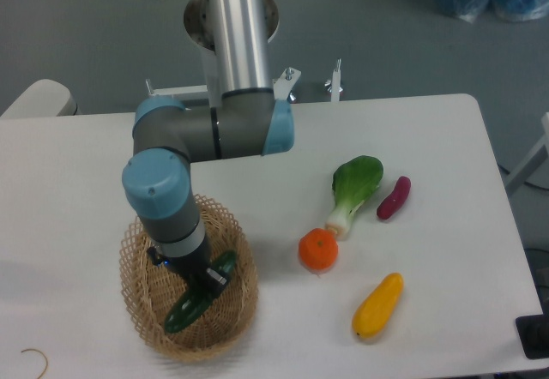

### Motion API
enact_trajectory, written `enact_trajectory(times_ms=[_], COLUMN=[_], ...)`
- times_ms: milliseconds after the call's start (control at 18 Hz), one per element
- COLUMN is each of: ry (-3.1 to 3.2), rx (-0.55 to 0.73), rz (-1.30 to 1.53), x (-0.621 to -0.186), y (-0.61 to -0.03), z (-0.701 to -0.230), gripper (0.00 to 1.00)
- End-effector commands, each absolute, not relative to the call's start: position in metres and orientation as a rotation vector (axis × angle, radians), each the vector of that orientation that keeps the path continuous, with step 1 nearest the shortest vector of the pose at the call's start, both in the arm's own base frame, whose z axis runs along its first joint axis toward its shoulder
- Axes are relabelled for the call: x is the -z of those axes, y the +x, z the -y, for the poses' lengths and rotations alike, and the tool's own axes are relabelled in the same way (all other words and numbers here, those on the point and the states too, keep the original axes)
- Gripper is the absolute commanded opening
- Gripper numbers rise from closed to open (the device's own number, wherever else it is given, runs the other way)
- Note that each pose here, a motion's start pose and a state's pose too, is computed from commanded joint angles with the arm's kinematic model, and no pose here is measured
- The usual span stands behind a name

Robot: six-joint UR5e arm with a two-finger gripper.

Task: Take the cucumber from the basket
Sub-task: 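Lift the cucumber out of the basket toward the bok choy, then hold the cucumber raised beside the bok choy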

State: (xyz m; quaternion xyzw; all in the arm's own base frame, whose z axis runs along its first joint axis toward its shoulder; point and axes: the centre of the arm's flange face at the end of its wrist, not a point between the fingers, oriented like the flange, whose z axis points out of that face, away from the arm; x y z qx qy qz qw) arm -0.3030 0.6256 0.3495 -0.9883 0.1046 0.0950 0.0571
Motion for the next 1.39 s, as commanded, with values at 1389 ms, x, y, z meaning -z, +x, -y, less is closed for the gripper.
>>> enact_trajectory(times_ms=[1389], ry=[-2.986], rx=[-0.18], rz=[-0.727], x=[-0.422], y=[-0.497], z=[-0.417], gripper=[0.28])
